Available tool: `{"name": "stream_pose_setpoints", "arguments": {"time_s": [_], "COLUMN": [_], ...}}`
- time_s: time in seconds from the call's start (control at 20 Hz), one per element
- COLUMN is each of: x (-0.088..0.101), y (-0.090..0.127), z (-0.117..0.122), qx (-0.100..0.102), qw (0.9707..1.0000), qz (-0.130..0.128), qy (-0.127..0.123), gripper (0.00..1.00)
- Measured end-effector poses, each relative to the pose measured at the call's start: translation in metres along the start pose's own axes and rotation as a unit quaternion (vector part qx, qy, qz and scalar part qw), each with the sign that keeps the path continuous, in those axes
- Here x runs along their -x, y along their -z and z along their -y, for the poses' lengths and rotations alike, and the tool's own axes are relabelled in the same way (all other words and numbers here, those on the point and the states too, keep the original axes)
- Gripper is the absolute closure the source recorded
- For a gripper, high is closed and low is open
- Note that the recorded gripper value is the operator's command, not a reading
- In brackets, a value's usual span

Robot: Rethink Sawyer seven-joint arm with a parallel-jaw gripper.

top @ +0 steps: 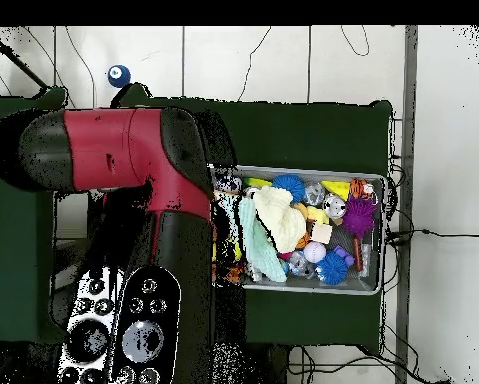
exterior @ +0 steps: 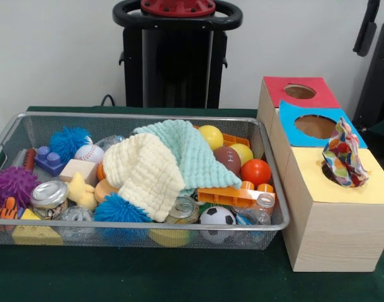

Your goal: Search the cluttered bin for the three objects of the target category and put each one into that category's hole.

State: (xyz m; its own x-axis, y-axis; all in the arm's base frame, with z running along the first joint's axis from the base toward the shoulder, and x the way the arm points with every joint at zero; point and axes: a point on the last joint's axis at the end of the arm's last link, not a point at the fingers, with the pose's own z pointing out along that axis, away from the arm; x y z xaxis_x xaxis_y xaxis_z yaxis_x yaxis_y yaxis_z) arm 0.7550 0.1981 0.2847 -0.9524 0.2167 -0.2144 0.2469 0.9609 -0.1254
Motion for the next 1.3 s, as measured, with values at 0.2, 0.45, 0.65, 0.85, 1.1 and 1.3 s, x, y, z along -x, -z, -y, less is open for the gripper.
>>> {"name": "stream_pose_setpoints", "arguments": {"time_s": [0.2,0.45,0.65,0.85,1.1,1.3], "x": [-0.004,-0.008,-0.010,-0.013,-0.015,-0.014], "y": [0.005,0.011,0.004,-0.006,-0.026,-0.039], "z": [0.002,0.006,0.011,0.014,0.013,0.012], "qx": [0.003,0.011,0.013,0.011,0.011,0.011], "qw": [0.9996,0.9981,0.9974,0.9972,0.9980,0.9983], "qz": [-0.028,-0.057,-0.065,-0.067,-0.055,-0.049], "qy": [-0.008,-0.021,-0.028,-0.030,-0.030,-0.029], "gripper": [0.00,0.00,0.00,0.00,0.00,0.00]}}
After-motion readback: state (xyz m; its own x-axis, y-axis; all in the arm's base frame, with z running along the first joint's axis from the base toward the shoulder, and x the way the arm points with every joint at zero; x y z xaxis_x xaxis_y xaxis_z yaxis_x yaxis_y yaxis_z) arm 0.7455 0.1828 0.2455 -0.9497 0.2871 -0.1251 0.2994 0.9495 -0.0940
